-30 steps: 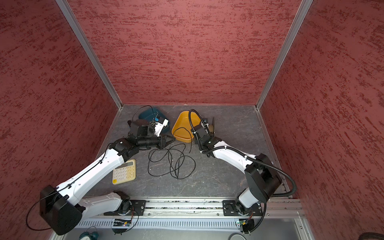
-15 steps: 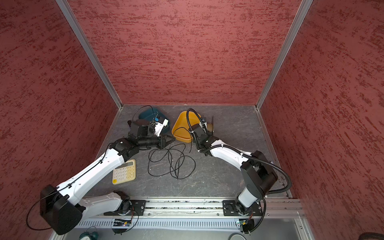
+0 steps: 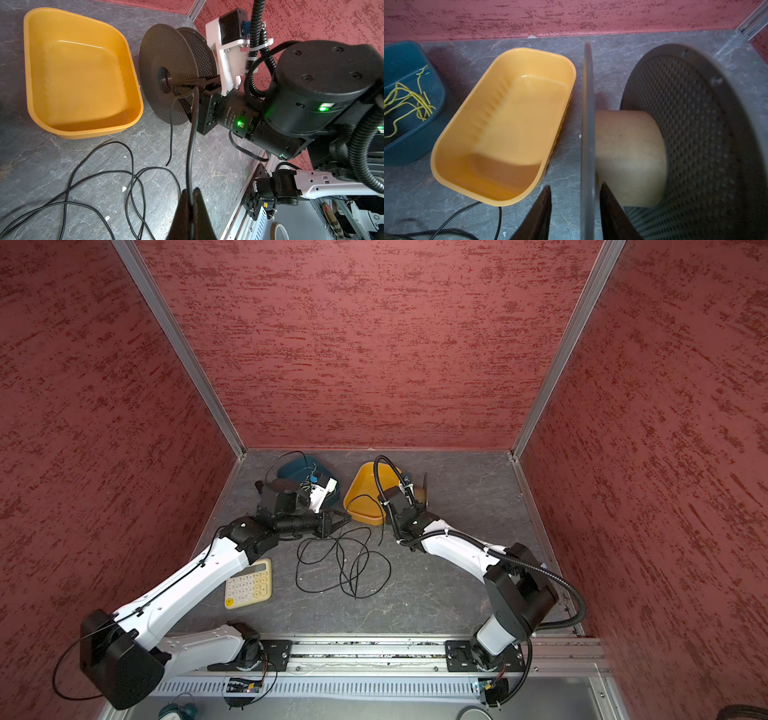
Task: Wrap the cables
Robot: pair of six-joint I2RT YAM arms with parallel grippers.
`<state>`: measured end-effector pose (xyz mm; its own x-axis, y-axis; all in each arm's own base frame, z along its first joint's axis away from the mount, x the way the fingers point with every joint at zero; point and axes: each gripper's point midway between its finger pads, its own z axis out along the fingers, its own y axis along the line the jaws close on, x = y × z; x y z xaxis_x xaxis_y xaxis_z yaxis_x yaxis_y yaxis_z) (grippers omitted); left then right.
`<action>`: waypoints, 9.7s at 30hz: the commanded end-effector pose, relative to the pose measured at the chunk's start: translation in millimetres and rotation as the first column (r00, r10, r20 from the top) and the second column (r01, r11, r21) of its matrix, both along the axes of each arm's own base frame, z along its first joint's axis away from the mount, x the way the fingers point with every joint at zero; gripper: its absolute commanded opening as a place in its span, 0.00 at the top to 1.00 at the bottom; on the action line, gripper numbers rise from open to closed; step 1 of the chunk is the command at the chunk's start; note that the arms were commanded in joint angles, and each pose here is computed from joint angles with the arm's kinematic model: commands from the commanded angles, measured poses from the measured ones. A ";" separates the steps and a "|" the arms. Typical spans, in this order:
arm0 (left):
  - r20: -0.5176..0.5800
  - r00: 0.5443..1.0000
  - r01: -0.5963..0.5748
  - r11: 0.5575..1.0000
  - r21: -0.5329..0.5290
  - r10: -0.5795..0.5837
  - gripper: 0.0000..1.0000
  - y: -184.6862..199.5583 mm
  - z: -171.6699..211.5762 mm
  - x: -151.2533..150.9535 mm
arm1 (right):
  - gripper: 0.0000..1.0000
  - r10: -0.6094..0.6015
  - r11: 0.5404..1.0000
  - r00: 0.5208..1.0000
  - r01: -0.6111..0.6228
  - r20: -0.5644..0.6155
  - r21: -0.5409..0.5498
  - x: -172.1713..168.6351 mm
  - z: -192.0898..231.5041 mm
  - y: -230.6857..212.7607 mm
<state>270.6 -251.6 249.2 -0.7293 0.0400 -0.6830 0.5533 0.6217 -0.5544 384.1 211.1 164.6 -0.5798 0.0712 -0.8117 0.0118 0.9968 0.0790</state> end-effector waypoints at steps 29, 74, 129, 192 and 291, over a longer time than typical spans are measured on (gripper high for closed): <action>0.221 0.973 -0.105 0.982 0.157 0.068 1.00 -29.1 20.8 11.7 | 0.18 0.414 0.515 0.889 -0.406 0.196 0.755 -107.5 127.8 74.5; 0.235 0.966 -0.170 0.954 0.247 0.112 1.00 -13.5 -1.2 20.3 | 0.20 0.373 0.556 0.920 -0.323 0.117 0.766 -94.6 68.4 40.2; 0.373 0.928 -0.019 0.995 0.098 -0.019 0.23 -68.1 31.2 4.1 | 1.00 0.195 0.715 0.980 -0.110 -0.046 0.691 -158.6 41.3 -56.6; 0.270 0.960 -0.186 0.892 0.413 0.075 0.60 -123.6 -52.8 135.8 | 1.00 0.054 0.904 0.999 -0.047 -0.006 0.425 -114.0 37.9 -87.3; 0.683 0.696 0.104 0.972 0.212 -0.224 0.15 -91.3 52.3 70.0 | 1.00 0.643 0.572 0.729 -0.661 0.235 0.487 -134.1 157.0 4.2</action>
<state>357.9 -326.0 290.9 -0.1483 0.2710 -0.9511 0.7666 0.6391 0.0626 263.6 200.2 302.0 -0.6227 0.1303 -0.7715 -0.5279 0.6578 0.5372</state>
